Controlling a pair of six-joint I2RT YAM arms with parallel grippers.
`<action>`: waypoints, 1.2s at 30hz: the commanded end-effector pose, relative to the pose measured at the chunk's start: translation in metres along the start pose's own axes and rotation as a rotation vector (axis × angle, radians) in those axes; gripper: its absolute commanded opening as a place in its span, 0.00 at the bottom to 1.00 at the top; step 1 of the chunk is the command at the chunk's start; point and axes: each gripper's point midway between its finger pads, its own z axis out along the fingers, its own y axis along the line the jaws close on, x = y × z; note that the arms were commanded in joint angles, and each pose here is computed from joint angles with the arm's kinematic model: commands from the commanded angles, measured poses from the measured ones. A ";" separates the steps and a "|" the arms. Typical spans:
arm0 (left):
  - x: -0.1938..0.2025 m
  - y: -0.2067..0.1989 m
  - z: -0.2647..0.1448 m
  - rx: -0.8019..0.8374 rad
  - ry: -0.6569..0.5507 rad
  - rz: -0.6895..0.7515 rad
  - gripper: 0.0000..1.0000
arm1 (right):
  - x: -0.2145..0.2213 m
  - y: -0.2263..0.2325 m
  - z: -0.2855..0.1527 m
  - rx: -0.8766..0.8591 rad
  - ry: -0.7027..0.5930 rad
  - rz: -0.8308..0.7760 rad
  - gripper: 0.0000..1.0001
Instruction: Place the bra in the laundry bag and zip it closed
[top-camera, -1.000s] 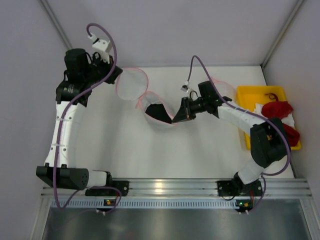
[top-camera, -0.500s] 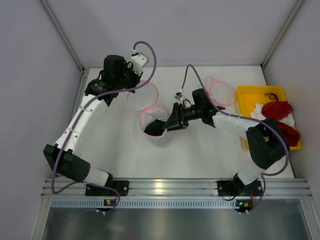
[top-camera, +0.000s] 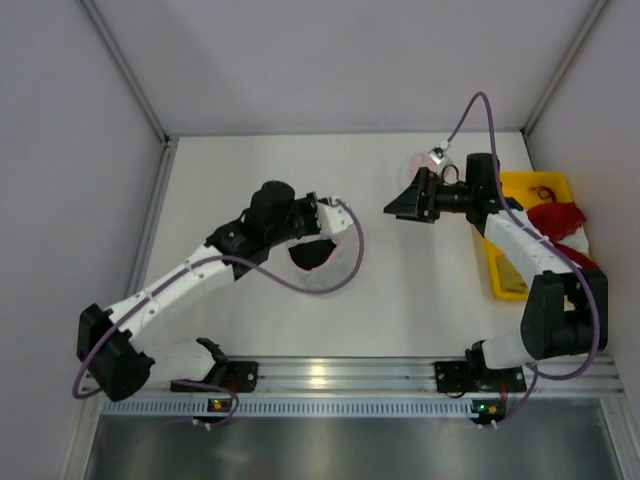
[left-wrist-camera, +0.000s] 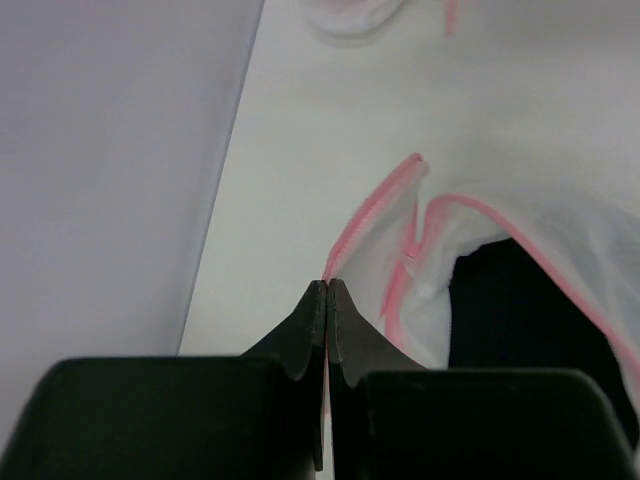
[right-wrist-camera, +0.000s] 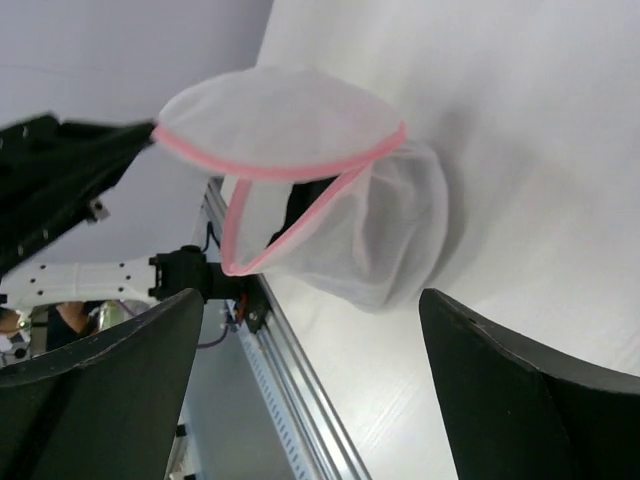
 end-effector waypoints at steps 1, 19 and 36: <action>-0.055 -0.001 -0.037 -0.131 -0.254 0.279 0.00 | -0.018 -0.011 -0.013 0.024 -0.010 -0.077 0.90; 0.014 -0.131 -0.128 0.119 -0.341 0.456 0.63 | -0.014 -0.017 0.080 -0.066 0.157 -0.112 0.86; 0.044 -0.146 -0.097 0.271 0.077 -0.495 0.49 | 0.051 -0.057 0.080 -0.007 0.231 -0.023 0.81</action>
